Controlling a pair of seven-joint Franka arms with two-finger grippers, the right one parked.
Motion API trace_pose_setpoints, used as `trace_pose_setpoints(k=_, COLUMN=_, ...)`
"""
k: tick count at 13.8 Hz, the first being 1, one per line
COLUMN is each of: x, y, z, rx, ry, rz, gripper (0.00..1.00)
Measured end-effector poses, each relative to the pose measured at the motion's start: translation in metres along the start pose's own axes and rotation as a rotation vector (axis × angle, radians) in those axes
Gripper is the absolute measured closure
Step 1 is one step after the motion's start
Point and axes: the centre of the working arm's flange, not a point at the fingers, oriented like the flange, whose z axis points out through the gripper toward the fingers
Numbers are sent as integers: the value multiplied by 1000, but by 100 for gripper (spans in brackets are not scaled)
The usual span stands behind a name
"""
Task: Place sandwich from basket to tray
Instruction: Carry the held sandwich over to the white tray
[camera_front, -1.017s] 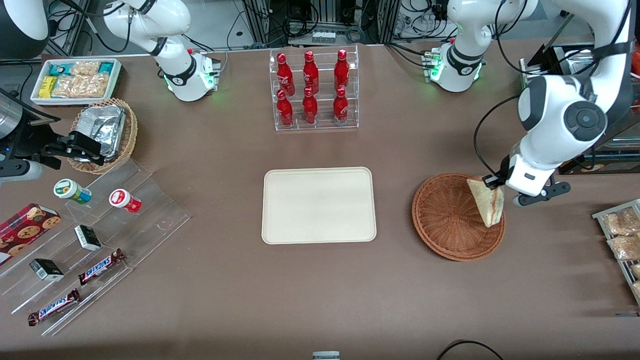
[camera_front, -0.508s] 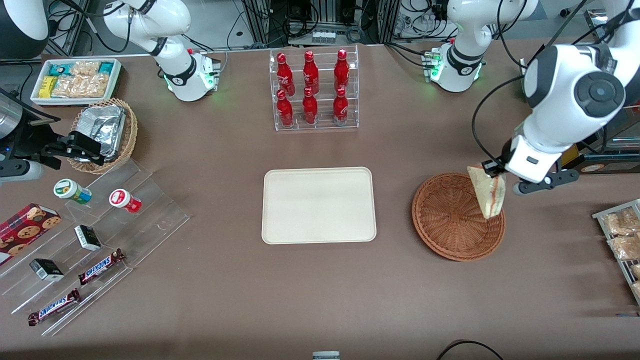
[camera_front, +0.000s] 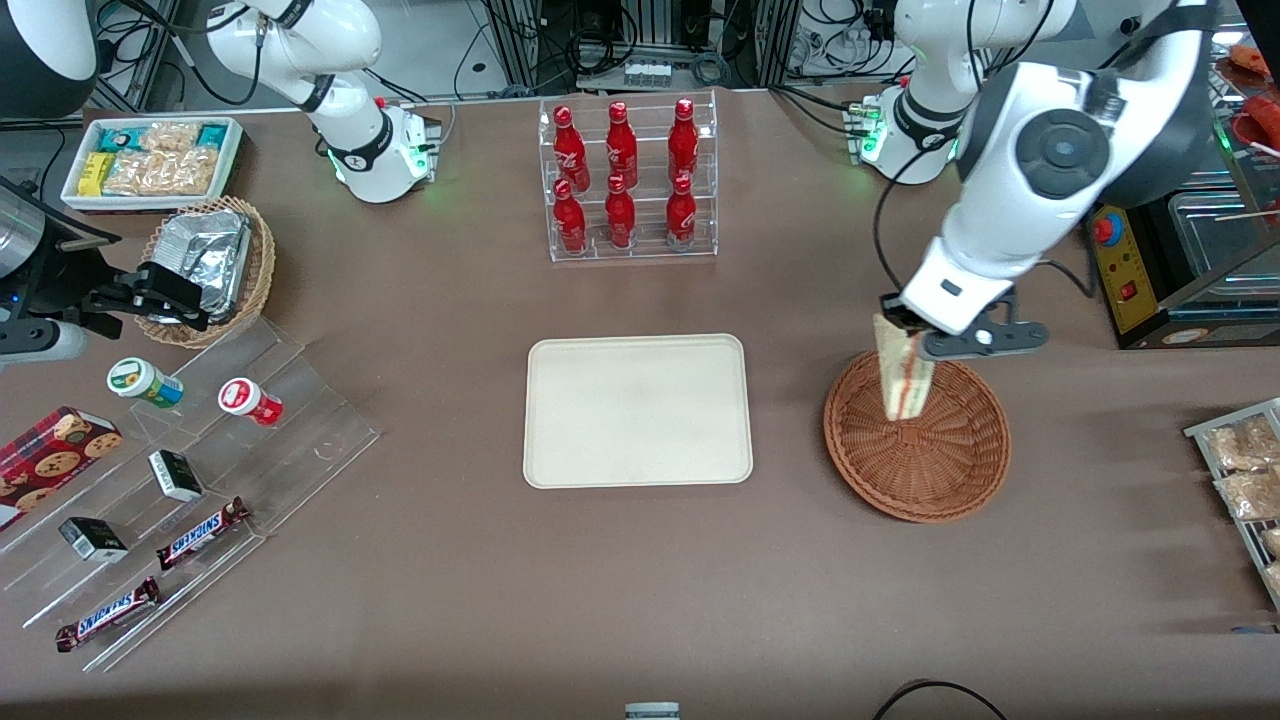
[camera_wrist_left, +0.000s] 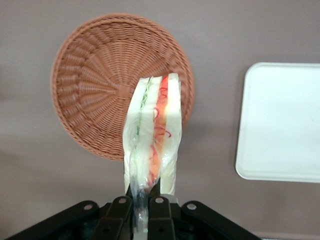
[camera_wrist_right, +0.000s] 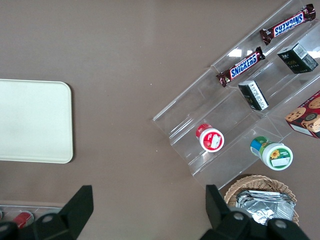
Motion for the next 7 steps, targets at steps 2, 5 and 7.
trace_pose_setpoints(k=2, x=-10, y=26, z=2, rx=1, ry=-2, rz=27, gripper=90)
trace_pose_setpoints(k=5, x=-23, y=64, z=7, rx=-12, ry=11, rz=52, gripper=90)
trace_pose_setpoints(k=7, x=-30, y=87, z=13, rx=-30, ry=20, rz=64, gripper=90)
